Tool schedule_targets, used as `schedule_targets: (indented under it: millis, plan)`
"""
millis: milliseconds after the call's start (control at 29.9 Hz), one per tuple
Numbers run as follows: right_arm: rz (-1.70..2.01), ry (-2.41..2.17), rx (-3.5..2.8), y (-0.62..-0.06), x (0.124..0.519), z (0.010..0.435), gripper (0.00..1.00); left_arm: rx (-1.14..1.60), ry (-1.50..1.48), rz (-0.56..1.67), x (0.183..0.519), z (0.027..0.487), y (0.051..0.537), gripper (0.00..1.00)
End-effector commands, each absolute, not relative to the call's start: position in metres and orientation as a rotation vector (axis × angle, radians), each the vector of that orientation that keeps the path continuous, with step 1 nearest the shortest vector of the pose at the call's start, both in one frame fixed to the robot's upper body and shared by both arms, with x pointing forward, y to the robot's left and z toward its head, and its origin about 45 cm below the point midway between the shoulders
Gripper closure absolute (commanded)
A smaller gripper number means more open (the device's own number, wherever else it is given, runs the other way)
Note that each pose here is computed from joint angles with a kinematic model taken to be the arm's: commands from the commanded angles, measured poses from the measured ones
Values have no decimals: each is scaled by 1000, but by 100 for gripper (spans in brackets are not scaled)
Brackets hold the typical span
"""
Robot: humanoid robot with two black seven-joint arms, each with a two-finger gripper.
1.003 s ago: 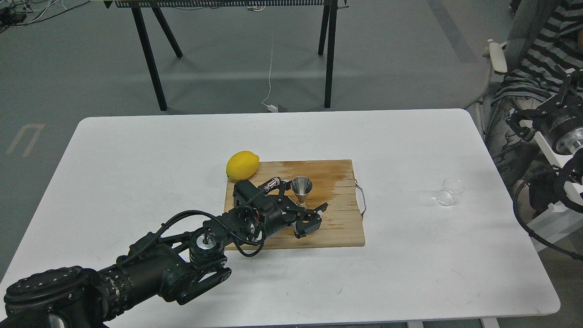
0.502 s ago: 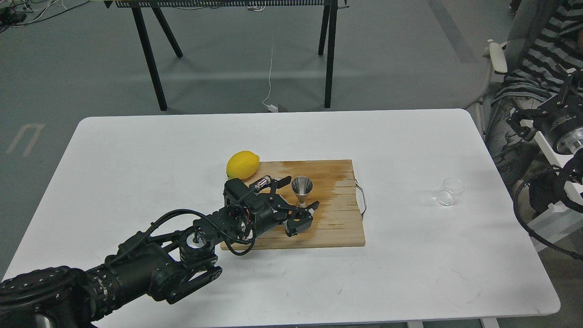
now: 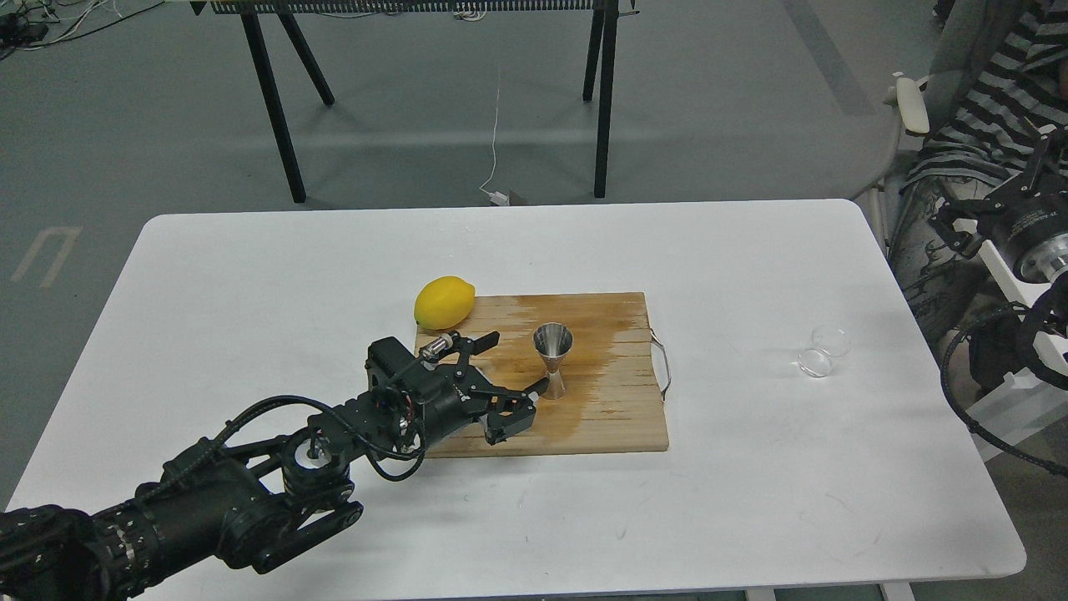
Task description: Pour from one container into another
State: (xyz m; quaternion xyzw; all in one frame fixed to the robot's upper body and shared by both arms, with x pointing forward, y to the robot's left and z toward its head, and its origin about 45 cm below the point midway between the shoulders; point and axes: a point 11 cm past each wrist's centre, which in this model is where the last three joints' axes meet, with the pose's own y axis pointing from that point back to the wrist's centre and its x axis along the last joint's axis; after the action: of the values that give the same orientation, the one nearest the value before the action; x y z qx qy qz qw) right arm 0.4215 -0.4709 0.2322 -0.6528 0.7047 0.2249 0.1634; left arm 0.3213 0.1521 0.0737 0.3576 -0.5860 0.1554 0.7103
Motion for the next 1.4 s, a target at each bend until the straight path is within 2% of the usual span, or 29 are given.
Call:
schedule_targets:
  millis: [0,268,401,535,669,869,1104,1237,1371]
  plan:
    - [641,2009,-1862,-471,422,232,1,816,-1319,389,330,84,176,1]
    - [638,2005,-1871,-469,423,234,1,835,-1376,531,355,129,221,1]
    - [642,2003,-1876,-468,423,233,1,858,-1255,700,376,154,258,1]
    - [644,1994,-1884,-466,424,234,1,795,-1050,895,401,193,285,1]
    - [644,1979,-1901,-461,425,236,1,629,-702,1077,417,218,302,1]
    - [645,1977,-1958,-452,426,233,1,324,-283,1163,435,250,321,1]
    - [544,1941,-2248,-421,424,250,1,47,62,1276,458,254,379,1]
    - [459,1921,-2421,-405,418,256,1,-66,163,1275,466,251,388,1]
    - [290,1960,-2617,-413,403,271,1,-105,198,1314,466,249,397,1]
